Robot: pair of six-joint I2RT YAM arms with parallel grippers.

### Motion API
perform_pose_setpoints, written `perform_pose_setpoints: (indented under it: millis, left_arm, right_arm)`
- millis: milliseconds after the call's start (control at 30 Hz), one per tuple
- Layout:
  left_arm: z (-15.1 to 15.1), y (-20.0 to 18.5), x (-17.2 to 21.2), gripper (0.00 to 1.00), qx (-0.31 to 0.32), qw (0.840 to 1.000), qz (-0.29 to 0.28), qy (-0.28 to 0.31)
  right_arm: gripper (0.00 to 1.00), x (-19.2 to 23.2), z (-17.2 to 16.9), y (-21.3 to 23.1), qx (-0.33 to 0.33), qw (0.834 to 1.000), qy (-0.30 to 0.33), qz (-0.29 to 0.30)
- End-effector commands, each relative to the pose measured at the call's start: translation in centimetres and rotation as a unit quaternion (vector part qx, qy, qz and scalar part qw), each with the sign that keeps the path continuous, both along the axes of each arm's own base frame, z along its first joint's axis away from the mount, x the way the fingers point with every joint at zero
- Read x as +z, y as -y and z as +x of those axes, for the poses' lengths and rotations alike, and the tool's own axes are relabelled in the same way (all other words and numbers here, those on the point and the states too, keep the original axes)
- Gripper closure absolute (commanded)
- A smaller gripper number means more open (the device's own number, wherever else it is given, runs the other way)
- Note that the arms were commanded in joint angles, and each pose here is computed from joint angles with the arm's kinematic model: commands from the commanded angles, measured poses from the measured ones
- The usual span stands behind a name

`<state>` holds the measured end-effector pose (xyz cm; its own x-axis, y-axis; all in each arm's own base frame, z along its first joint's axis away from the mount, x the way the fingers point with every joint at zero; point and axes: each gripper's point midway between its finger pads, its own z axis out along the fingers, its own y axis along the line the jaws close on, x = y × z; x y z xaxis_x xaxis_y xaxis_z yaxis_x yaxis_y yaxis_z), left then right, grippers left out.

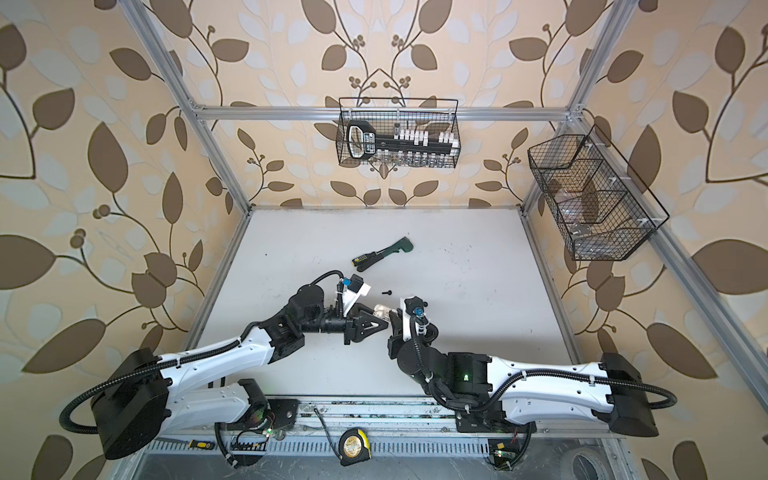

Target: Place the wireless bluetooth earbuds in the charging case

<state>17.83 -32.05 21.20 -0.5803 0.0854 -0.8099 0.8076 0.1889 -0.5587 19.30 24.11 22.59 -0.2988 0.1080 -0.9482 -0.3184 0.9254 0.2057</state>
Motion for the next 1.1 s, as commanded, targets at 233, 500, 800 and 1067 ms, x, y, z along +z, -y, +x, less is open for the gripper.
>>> perform_pose_setpoints:
  millis: [233,500,800,1067]
  left_arm:
    - [-0.2,-0.1,3.4,1.0,-0.003,0.998,-0.047,0.049]
    - [-0.2,0.0,3.2,1.0,-0.005,0.998,-0.044,0.049]
    - [-0.4,0.0,3.1,1.0,-0.011,0.998,-0.041,0.049]
    - [-0.6,-0.1,3.3,1.0,-0.012,0.998,-0.043,0.051]
  right_arm:
    - [0.86,-0.5,-0.1,1.0,-0.009,1.0,0.012,-0.001]
    - [0.86,1.2,-0.1,1.2,-0.014,0.999,0.029,0.011]
    - [0.86,3.7,-0.1,0.6,-0.013,0.999,0.051,0.005]
    - [0.86,3.1,0.1,-0.6,-0.01,0.999,0.047,-0.018]
